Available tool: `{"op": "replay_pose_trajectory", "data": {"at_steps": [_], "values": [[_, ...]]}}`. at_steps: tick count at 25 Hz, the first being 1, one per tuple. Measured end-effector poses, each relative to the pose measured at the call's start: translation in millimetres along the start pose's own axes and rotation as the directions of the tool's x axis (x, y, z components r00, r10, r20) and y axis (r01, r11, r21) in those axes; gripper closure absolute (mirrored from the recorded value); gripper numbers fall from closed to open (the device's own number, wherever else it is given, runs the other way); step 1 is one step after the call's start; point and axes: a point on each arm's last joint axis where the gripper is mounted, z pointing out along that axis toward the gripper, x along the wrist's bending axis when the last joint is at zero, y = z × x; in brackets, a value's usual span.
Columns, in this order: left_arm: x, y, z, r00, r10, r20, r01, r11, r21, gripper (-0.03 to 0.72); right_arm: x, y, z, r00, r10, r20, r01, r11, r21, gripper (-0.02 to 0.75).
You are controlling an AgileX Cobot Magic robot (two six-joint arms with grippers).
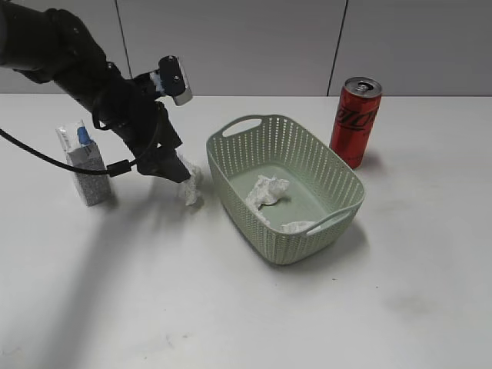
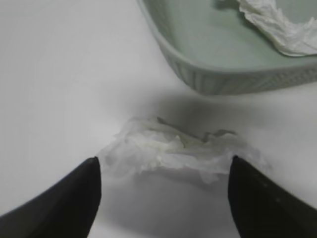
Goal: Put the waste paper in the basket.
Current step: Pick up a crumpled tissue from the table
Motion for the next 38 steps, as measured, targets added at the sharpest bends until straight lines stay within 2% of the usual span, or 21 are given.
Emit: {"op": "replay_pose_trajectory", "data": {"at_steps": [8, 15, 25, 27, 30, 34, 35, 38], "values": [[4.2, -0.9, 26.3, 0.997, -0.006, 0.077, 0.008, 1.000, -0.027, 0.097, 0.0, 0.0, 0.0, 1.000, 0.000, 0.000, 0.000, 1.000, 0.000, 0.155], [-1.3, -13.6, 52.5, 0.991, -0.033, 0.132, 0.034, 0.999, -0.006, 0.097, -0.7, -0.1, 0.0, 1.000, 0.007, 0.007, -0.007, 1.000, 0.001, 0.155], [-3.4, -7.4, 58.5, 0.989, -0.055, 0.137, 0.061, 0.997, -0.037, 0.113, -1.5, -0.1, 0.0, 1.000, 0.022, 0.017, -0.022, 1.000, 0.001, 0.155], [-3.5, -5.8, 60.4, 0.986, -0.090, 0.141, 0.100, 0.993, -0.062, 0.148, -1.5, -0.1, 0.0, 1.000, 0.022, 0.017, -0.022, 1.000, 0.001, 0.155], [-3.6, -2.5, 61.6, 0.980, -0.131, 0.147, 0.146, 0.985, -0.094, 0.246, -1.5, -0.1, 0.0, 1.000, 0.022, 0.017, -0.022, 1.000, 0.001, 0.155], [-3.9, -1.6, 61.7, 0.980, -0.136, 0.148, 0.151, 0.983, -0.099, 0.447, -1.7, -0.1, 0.0, 1.000, 0.022, 0.019, -0.022, 1.000, 0.001, 0.155], [-3.9, -1.9, 61.8, 0.980, -0.133, 0.148, 0.148, 0.984, -0.097, 0.517, -1.7, -0.1, 0.0, 1.000, 0.022, 0.019, -0.022, 1.000, 0.001, 0.155], [-4.4, -3.0, 61.8, 0.981, -0.120, 0.150, 0.134, 0.987, -0.086, 0.646, -1.7, -0.1, 0.0, 1.000, 0.022, 0.019, -0.022, 1.000, 0.001, 0.155]]}}
